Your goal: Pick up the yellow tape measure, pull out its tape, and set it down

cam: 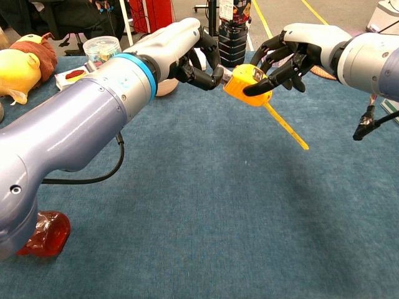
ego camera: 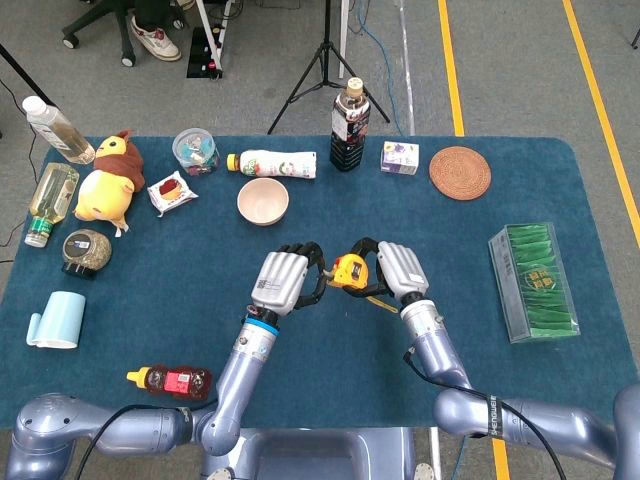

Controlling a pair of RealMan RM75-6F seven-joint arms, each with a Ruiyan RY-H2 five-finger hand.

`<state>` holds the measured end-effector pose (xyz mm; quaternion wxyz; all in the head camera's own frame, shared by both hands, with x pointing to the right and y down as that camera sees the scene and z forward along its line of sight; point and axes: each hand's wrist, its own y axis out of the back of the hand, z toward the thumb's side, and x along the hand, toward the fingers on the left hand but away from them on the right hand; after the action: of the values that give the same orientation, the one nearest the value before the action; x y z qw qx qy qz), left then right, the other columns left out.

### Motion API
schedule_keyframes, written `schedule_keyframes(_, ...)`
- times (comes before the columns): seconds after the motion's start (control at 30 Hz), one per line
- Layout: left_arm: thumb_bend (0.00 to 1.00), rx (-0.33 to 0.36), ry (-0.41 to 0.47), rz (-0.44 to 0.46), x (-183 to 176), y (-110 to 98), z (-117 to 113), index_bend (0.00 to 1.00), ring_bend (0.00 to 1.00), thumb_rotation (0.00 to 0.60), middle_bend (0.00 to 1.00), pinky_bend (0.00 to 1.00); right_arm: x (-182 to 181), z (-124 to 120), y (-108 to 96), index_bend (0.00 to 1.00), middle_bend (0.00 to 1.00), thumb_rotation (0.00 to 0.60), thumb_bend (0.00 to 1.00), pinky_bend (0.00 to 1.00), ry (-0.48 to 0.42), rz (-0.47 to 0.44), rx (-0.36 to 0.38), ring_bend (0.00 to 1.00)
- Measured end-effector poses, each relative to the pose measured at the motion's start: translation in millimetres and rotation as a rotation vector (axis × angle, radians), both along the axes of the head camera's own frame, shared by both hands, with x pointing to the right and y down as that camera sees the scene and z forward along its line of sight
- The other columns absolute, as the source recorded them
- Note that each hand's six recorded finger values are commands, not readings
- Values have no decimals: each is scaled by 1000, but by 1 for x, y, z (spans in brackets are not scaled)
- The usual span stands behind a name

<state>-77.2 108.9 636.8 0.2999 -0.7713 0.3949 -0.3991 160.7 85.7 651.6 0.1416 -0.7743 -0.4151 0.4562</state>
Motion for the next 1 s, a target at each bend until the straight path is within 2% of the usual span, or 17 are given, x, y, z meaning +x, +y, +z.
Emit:
schedule_keyframes(0.23,507,2,2,-1,1,0,0,570,322,519,342,333,1,0,0,673,646,523,316,757,3,0,0,739)
schedule_keyframes(0.53,519,5,4,-8,-5,0,0,609,324,527,354,333,6,0,-1,673,646,526,316,759,15,-4,2,741)
schedule_keyframes(1.0,522,-16,20,-38,-36,-2,3,611,324,532,361,333,18,-1,-2,673,647,524,316,761,62,-34,15,743)
